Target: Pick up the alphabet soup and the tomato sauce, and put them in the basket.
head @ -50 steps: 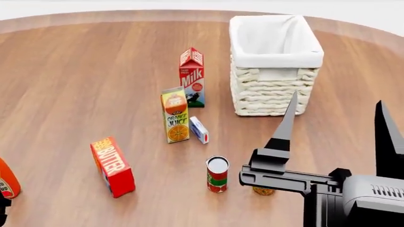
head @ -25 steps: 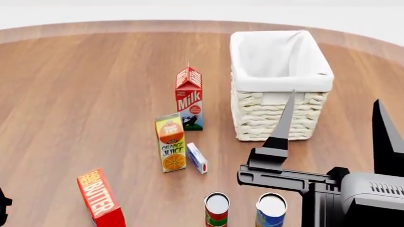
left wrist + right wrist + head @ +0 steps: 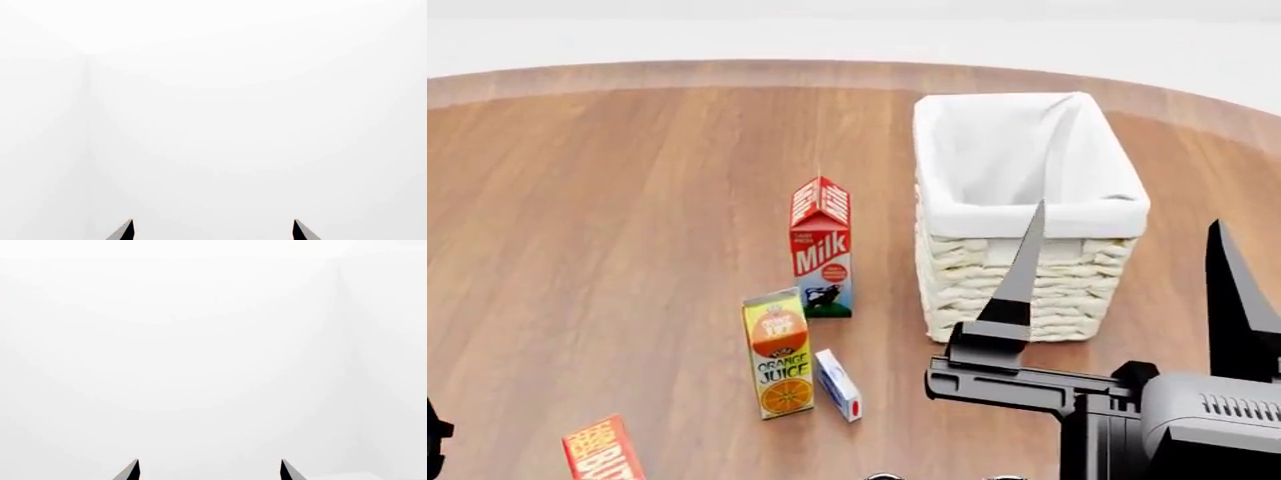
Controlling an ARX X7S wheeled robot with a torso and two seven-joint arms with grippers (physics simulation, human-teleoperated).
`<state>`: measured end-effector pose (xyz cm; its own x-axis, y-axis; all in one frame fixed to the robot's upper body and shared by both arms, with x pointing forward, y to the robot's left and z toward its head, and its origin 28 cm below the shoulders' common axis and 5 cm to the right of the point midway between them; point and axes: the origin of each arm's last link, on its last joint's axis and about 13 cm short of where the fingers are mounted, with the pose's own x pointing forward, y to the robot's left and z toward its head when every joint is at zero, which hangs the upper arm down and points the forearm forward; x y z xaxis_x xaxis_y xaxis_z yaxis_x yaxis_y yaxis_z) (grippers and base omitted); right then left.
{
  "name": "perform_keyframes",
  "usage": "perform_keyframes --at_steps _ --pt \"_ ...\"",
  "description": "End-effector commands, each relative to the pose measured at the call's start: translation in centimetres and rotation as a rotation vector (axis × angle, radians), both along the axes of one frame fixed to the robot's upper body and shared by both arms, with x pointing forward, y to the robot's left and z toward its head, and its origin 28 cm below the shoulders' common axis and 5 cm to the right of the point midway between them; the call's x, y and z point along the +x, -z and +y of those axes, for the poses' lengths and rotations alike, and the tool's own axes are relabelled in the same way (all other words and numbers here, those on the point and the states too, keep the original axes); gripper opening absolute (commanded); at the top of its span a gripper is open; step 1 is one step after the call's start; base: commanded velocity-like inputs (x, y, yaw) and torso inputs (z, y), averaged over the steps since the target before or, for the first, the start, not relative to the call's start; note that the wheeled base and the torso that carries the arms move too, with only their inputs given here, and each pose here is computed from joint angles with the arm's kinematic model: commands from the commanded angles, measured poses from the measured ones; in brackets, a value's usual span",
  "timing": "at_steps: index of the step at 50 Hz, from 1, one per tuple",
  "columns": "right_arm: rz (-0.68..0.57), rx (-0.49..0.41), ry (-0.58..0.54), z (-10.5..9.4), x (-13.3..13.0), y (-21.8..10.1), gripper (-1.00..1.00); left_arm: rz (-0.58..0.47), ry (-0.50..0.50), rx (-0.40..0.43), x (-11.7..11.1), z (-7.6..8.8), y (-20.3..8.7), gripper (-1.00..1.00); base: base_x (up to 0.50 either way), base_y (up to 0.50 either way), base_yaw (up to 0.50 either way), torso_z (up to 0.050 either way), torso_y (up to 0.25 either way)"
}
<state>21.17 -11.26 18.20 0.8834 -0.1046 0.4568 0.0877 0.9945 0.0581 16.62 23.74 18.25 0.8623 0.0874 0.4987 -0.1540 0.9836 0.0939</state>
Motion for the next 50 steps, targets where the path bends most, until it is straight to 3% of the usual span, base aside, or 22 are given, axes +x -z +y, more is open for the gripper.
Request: perform_keyframes --at_steps 1,41,43,50 --pt "0.001 0.005 -0.004 0.1 -0.1 0.3 1.0 0.001 -0.003 0.001 -0.1 0.1 0.0 1.0 0.23 -0.01 0.0 0.0 0.0" --pt "0.01 0.011 -0.007 0.0 -0.1 0.8 1.0 0.002 0.0 0.001 -0.2 0.0 0.2 1.0 0.16 -0.01 0.0 0.0 0.0" --pt "0.01 0.011 -0.006 0.0 -0.1 -0.3 1.0 0.002 0.0 0.001 -0.2 0.0 0.2 1.0 0.15 -0.01 0.0 0.0 0.0" --pt "0.014 0.011 -0.007 0.1 -0.1 0.8 1.0 0.006 0.002 0.001 -0.2 0.0 0.4 1.0 0.15 -0.01 0.0 0.0 0.001"
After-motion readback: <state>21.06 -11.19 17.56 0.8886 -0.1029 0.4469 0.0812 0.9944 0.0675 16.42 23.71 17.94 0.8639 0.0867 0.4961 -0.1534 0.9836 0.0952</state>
